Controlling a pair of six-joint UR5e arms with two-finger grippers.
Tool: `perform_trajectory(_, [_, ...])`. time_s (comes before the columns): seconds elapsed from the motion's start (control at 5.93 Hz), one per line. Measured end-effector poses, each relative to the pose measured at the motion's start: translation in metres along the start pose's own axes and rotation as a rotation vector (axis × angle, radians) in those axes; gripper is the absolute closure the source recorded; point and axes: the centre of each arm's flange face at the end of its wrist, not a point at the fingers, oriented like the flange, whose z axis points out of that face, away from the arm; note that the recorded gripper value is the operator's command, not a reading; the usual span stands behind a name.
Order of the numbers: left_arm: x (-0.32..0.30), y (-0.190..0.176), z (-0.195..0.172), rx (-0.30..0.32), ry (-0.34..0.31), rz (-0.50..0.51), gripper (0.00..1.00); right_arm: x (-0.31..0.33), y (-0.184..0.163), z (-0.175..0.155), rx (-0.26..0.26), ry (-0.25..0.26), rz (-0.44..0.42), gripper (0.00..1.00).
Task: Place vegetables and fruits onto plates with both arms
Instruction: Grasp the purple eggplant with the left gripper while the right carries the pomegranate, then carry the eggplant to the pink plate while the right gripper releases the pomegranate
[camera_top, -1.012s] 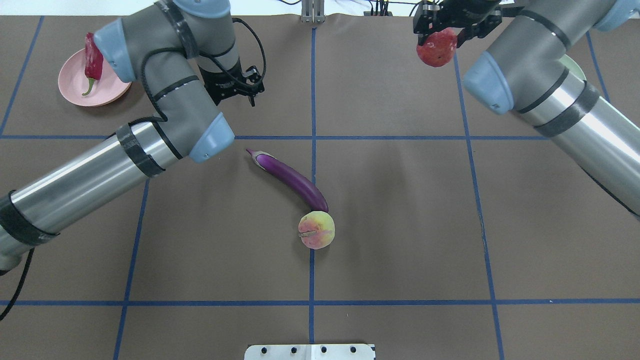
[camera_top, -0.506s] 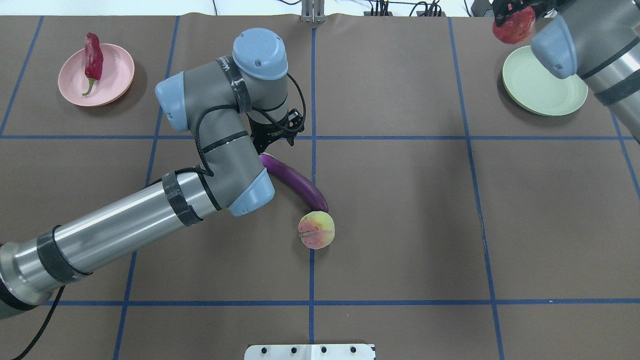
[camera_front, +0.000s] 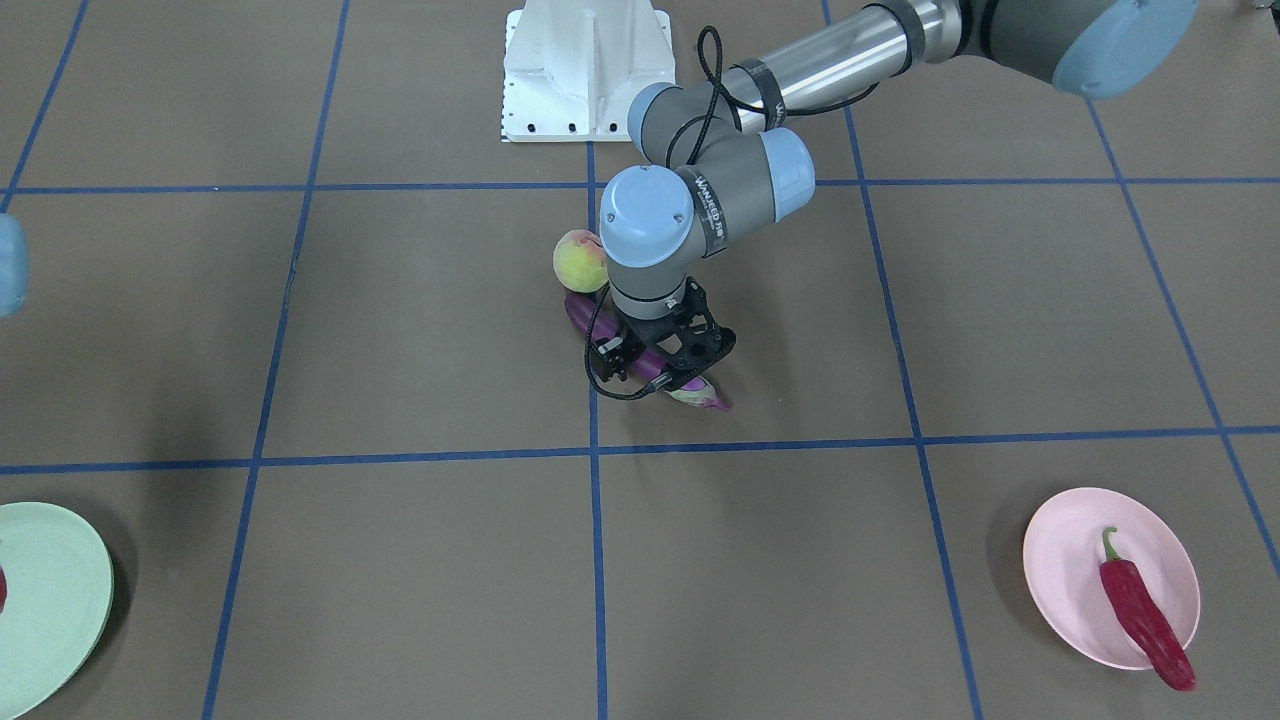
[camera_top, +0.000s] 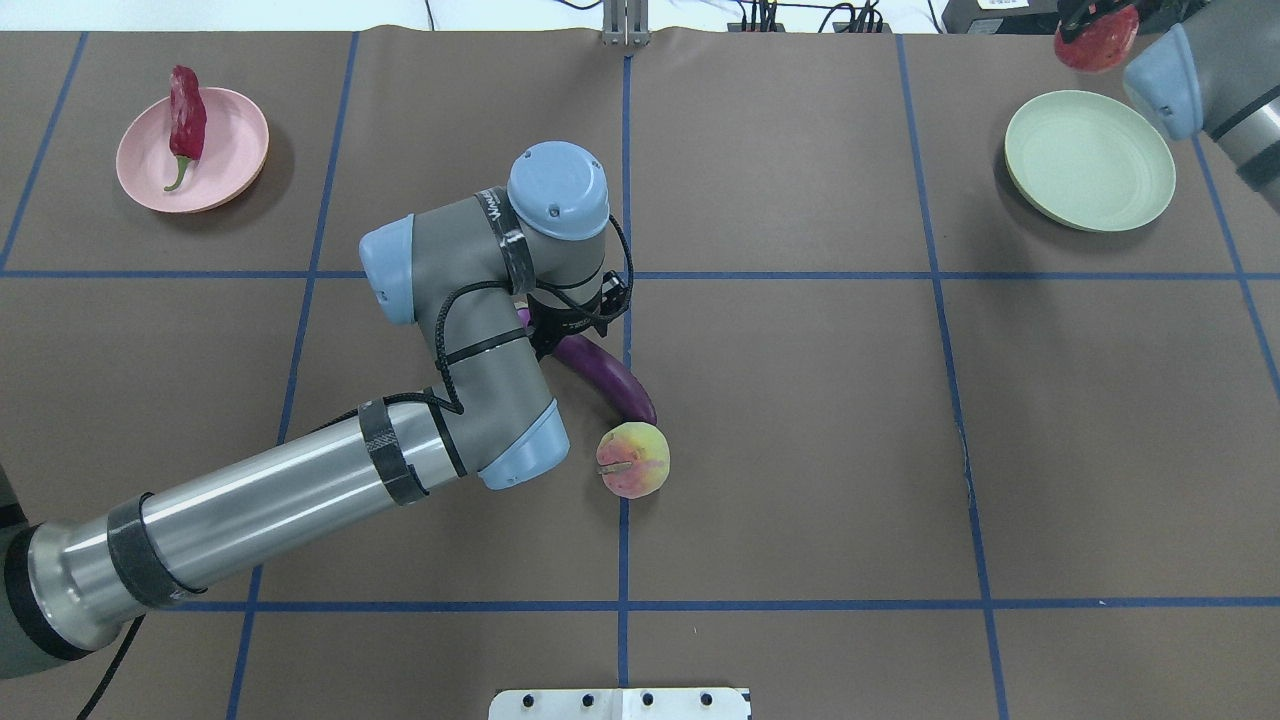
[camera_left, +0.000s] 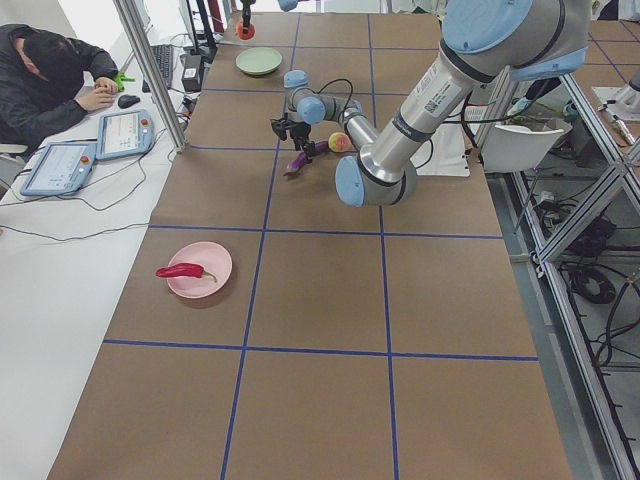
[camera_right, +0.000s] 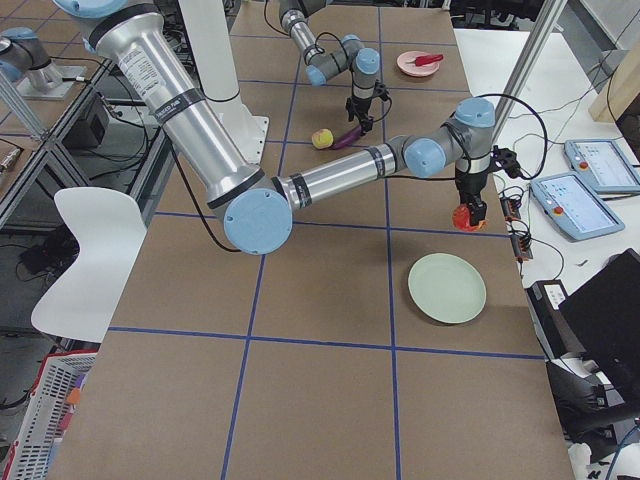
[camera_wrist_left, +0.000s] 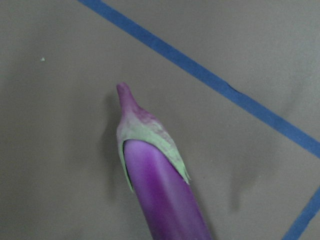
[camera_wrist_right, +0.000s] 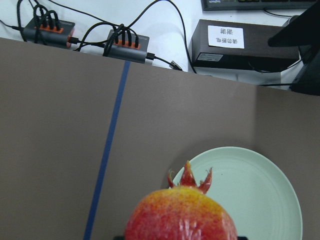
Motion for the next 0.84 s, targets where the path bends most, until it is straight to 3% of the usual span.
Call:
perform_trajectory(0.17, [0.0, 0.003, 0.002, 0.0, 0.006, 0.007, 0.69, 0.019, -0.002, 0.001, 0.01, 0.009, -0.014, 1.0])
perform_trajectory(0.34, [0.001, 0.005, 0.002, -0.002, 0.016, 0.014, 0.98, 0.035, -0.001, 0.003, 0.009, 0.02, -0.024, 1.0])
perform_trajectory(0.84, [0.003, -0.013, -0.019, 0.011, 0.034, -0.001, 1.0, 0.055, 0.001, 0.013, -0.006, 0.047, -0.025, 1.0])
